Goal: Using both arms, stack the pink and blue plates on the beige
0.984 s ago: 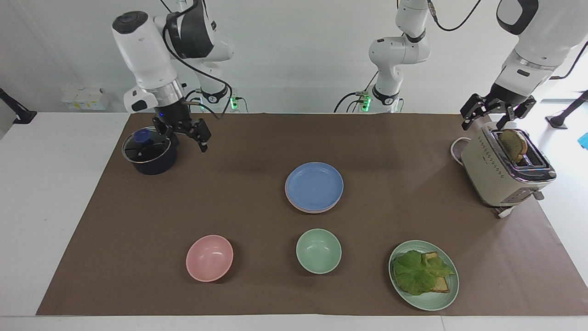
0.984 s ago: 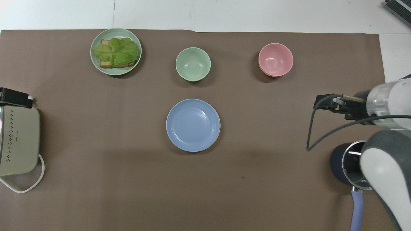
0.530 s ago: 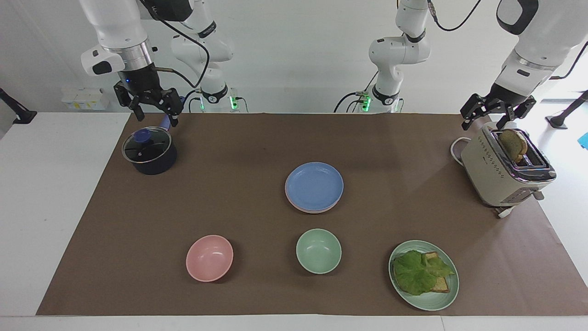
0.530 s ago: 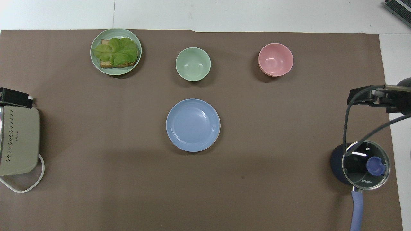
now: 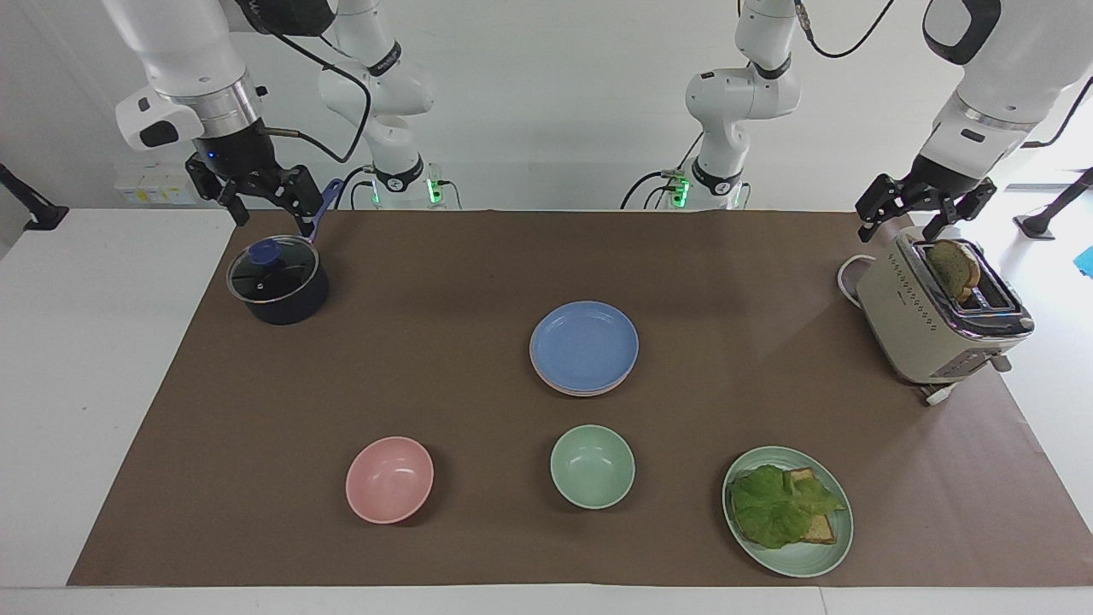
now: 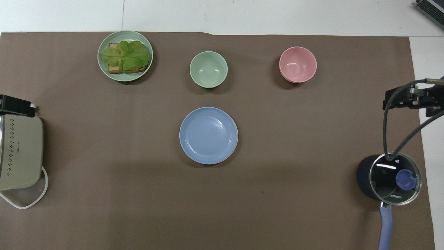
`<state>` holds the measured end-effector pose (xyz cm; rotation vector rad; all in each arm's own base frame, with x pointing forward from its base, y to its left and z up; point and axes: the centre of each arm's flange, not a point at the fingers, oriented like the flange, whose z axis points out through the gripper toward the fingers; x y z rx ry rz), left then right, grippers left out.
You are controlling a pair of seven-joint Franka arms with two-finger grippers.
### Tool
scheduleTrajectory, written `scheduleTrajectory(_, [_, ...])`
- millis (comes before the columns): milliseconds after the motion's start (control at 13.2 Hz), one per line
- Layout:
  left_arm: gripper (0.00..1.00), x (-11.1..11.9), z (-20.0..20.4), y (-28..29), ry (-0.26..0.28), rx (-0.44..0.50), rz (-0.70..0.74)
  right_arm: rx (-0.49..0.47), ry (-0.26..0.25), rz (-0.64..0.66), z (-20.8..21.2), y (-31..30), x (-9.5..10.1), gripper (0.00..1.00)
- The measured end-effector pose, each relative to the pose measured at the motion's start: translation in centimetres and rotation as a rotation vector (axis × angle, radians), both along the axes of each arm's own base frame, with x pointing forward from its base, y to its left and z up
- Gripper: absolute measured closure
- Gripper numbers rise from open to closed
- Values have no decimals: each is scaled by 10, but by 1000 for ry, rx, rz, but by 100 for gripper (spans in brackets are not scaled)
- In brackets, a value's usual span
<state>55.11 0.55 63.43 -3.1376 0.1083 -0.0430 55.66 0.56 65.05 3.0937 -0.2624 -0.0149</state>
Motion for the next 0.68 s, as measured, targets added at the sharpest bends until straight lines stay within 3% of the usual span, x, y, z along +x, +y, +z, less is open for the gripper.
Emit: scheduleTrajectory(681, [0,0,0,0,0,0,0,-1,31,25,-5,4,-10,0])
